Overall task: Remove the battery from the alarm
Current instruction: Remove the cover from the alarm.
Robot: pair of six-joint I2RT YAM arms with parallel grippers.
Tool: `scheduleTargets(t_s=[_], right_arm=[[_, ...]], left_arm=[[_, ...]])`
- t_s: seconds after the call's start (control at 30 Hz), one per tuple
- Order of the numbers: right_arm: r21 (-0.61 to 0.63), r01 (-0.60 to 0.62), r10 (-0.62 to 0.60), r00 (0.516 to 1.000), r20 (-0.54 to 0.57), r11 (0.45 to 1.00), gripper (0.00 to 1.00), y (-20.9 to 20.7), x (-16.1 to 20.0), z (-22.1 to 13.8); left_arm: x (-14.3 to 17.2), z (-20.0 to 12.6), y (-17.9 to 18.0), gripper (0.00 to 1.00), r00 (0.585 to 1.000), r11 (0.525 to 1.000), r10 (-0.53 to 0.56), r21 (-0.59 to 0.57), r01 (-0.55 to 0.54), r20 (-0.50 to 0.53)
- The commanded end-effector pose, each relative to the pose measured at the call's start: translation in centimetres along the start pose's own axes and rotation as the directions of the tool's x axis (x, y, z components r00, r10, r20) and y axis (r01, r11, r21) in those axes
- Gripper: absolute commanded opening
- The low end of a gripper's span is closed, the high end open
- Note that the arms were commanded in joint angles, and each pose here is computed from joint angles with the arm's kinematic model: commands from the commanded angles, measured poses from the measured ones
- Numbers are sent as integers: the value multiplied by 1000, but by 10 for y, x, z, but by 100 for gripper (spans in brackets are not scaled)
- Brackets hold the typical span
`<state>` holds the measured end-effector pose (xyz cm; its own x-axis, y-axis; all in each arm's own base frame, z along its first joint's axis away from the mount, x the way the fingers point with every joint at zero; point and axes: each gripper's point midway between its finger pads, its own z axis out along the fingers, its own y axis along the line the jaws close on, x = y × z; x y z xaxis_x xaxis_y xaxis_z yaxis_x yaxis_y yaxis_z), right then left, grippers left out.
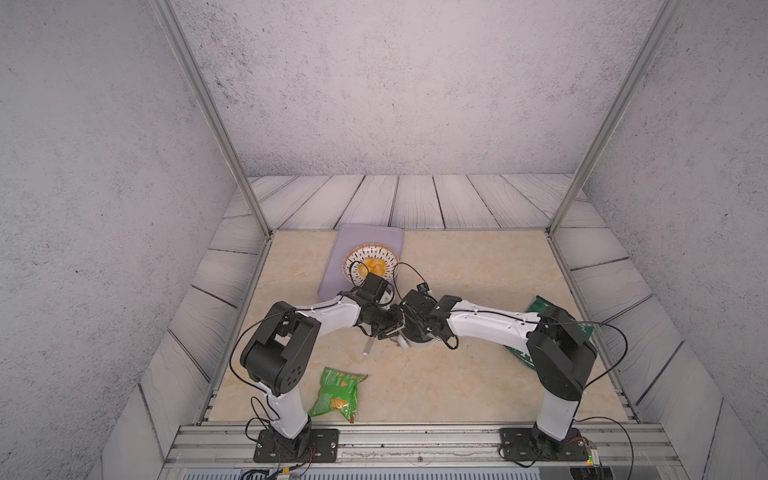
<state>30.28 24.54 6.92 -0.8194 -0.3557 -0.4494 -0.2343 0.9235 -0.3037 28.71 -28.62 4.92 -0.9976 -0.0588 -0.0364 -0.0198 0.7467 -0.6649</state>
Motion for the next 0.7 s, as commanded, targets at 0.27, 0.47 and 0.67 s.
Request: scheduleTargets(t_s=[0.27,0.47,0.67], right_arm=[[49,213,-196,953,-231,976,21,-2,55,45],[-170,208,-251,920,-301,963,21,26,88,49],[-358,88,-209,926,-315,929,21,46,98,40]], left_arm=[[15,2,27,64,999,994,-43,-99,39,-30],[14,2,29,64,999,993,-36,-112,33,-28],[12,1,31,64,999,991,-20,-135,16,-27]])
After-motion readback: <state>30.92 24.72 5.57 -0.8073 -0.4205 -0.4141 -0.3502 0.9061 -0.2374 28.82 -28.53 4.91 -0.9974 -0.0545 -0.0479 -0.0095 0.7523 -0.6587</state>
